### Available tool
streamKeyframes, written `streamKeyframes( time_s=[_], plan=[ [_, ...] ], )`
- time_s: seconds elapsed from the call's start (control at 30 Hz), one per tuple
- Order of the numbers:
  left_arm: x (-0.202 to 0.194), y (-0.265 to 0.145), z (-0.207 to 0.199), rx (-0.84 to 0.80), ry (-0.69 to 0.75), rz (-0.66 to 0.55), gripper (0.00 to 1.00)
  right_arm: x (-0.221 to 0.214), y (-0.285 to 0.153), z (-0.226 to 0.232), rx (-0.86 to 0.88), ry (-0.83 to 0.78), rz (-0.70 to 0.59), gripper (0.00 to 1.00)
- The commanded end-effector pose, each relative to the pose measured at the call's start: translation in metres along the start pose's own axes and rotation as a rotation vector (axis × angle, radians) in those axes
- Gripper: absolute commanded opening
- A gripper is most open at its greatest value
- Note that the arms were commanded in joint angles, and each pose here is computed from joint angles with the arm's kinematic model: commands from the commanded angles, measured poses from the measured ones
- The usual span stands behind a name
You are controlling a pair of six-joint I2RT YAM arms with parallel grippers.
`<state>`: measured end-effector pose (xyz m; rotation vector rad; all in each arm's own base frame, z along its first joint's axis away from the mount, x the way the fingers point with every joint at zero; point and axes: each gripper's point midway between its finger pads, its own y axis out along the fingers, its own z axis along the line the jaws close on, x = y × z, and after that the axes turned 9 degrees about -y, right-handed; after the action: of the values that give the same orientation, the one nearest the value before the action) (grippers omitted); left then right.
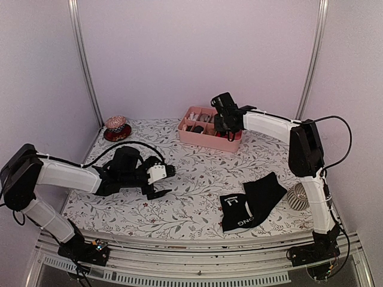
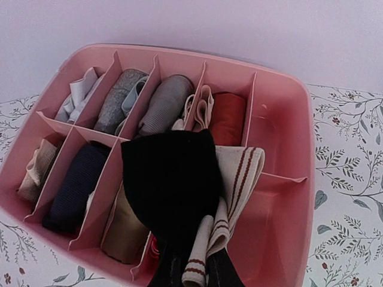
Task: Roll the underwear
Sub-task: Move the storage box to the center of the board.
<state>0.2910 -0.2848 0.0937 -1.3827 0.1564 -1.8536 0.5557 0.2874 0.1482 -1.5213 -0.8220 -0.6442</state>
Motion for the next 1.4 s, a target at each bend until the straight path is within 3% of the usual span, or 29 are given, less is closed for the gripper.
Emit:
streamKeyframes(
  time_s=[0.0,0.27,0.5,0.67,1.17,1.27,1.37],
  plan=[
    [0.001,0.002,0.010,0.028,-0.012,-0.006,0.99,-0.005,0.028,-0.006,-0.064,-0.009,-0.017,0.02],
    [0.000,0.003,0.011,0.031,-0.009,-0.004,0.98,-0.037,0.034,0.019,0.080,-0.065,0.092,0.02],
    [-0.001,0.003,0.012,0.037,-0.013,-0.003,0.99,-0.064,-0.007,0.057,0.281,-0.172,0.163,0.02],
    [0.000,0.002,0.014,0.040,-0.019,-0.005,0.98,-0.092,-0.030,0.073,0.334,-0.272,0.220,0.02],
    [0.004,-0.002,0.026,0.073,-0.050,-0.022,0.99,-0.172,-0.084,0.048,0.402,-0.415,0.363,0.02],
    [0.007,-0.005,0.030,0.083,-0.061,-0.035,0.99,-0.167,-0.089,0.034,0.345,-0.412,0.343,0.02],
    [0.008,-0.005,0.032,0.088,-0.071,-0.040,0.98,-0.134,-0.099,0.021,0.271,-0.339,0.268,0.02]
  ],
)
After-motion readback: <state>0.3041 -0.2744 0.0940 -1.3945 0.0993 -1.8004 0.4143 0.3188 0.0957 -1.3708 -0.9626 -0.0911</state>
